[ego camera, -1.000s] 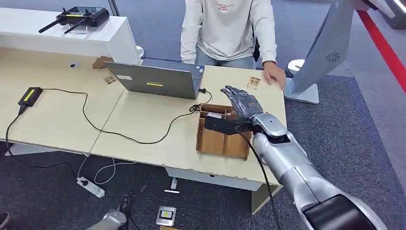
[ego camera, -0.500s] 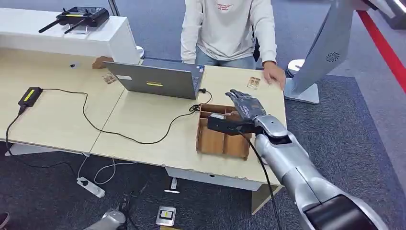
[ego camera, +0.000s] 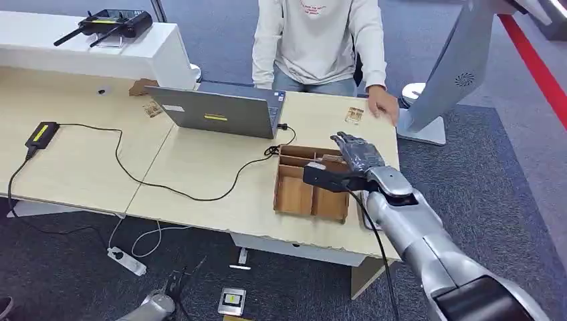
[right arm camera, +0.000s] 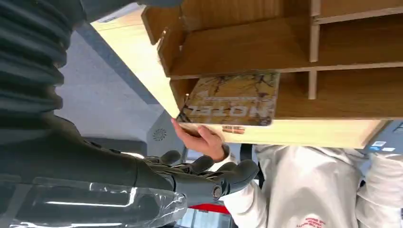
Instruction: Pass the card to the sensor for recognition and then transmit it.
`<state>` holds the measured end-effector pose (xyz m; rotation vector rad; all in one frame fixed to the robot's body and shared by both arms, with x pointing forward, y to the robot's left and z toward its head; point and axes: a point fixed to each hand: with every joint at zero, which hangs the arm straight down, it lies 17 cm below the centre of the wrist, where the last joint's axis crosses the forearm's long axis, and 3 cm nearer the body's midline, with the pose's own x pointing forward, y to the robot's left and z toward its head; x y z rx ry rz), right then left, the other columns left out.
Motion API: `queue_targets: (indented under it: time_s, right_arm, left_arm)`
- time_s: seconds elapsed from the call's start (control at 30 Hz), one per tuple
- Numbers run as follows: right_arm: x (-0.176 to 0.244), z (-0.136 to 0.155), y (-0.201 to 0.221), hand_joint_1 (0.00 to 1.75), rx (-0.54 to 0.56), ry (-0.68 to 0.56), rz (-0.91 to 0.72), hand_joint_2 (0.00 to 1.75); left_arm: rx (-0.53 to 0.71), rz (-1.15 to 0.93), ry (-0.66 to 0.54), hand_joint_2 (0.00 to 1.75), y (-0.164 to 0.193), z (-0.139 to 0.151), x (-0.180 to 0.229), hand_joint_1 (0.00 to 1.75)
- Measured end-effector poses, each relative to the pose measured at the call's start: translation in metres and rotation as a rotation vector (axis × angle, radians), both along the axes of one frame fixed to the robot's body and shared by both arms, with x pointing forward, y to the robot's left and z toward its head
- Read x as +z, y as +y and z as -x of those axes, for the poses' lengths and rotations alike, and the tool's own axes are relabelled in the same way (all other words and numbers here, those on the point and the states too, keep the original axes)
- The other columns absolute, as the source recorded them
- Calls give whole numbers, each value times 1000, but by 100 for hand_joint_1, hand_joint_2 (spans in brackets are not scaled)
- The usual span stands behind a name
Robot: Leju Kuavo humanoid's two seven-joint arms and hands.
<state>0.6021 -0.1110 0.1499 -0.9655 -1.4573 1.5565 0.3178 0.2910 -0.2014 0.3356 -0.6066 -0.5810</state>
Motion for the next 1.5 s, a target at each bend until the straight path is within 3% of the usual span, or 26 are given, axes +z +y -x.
queue_targets:
  time_s: [0.4, 1.5]
  right_arm:
    - [-7, -1, -16, 0, -24, 1, 21, 175]
    - [2, 2, 0, 0, 45, -23, 17, 175]
  left_arm:
    - [-36, -22, -8, 0, 0, -2, 1, 0]
    - [-49, -28, -19, 0, -1, -8, 4, 0]
